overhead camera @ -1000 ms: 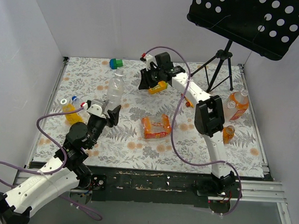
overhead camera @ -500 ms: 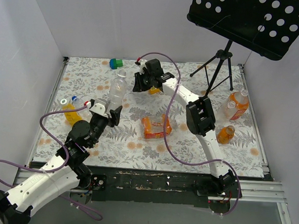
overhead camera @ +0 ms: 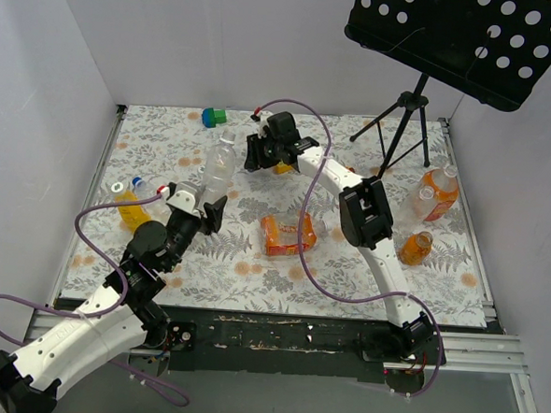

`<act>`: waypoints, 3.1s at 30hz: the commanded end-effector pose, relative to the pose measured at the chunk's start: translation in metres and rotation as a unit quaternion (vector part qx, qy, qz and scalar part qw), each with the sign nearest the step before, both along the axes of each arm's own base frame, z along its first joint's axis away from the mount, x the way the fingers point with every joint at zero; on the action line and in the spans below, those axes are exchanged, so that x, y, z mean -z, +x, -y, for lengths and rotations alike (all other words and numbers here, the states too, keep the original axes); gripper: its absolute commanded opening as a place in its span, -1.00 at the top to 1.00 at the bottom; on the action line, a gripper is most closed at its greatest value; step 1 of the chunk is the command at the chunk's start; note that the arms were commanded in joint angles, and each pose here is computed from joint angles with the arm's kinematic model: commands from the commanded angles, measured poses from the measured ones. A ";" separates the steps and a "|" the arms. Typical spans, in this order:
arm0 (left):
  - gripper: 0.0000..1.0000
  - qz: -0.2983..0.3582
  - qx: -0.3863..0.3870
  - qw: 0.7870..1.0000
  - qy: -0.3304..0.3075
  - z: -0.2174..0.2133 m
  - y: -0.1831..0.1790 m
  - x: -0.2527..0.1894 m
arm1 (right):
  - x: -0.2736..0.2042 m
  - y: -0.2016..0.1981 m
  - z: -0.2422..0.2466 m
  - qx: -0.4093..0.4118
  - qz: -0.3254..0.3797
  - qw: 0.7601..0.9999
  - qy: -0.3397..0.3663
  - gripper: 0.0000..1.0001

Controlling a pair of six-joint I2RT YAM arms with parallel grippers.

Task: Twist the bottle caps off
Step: Place the bottle cap at the center of the board, then place the plastic bottle at the center of the board.

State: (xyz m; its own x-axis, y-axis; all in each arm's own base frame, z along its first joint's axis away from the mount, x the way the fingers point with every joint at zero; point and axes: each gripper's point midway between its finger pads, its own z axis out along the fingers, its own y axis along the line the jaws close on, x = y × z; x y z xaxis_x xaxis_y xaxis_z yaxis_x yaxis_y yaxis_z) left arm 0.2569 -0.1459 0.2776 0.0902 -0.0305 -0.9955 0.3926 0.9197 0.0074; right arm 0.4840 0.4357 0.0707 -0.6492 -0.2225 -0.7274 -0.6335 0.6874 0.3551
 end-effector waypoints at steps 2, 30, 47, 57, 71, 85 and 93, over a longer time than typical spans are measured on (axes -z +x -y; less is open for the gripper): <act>1.00 0.010 0.005 1.000 -0.017 -0.001 -0.003 -0.010 | -0.061 0.004 -0.005 -0.026 0.062 0.997 0.037 -0.13; 1.00 -0.005 0.300 0.940 -0.162 0.085 -0.070 -0.020 | -0.252 -0.295 0.117 -0.418 0.232 0.818 0.321 -0.66; 1.00 -0.036 0.331 0.928 -0.169 0.112 -0.066 -0.001 | -0.256 -0.289 0.100 -0.350 0.163 0.852 0.354 -0.75; 1.00 -0.025 0.314 0.930 -0.187 0.110 -0.060 -0.004 | -0.254 -0.308 0.080 -0.369 0.117 0.842 0.376 -0.58; 1.00 -0.045 0.316 0.928 -0.192 0.118 -0.057 0.007 | -0.266 -0.304 0.078 -0.350 0.102 0.838 0.406 -0.46; 0.06 -0.055 0.284 0.935 -0.204 0.112 -0.052 0.003 | -0.263 -0.304 0.079 -0.356 0.127 0.838 0.393 0.56; -0.96 -0.085 0.269 0.945 -0.163 0.096 -0.065 0.000 | -0.251 -0.293 0.083 -0.351 0.164 0.849 0.360 0.60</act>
State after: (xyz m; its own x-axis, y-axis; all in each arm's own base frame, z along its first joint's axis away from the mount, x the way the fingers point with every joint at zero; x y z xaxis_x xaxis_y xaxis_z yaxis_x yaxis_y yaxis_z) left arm 0.1926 -0.2515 0.2741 -0.1671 -0.4001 -0.9011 0.8043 0.4733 -0.3593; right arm 0.1890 0.3588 0.3102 -0.3964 0.0771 -0.9149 -0.8983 -0.2384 0.3691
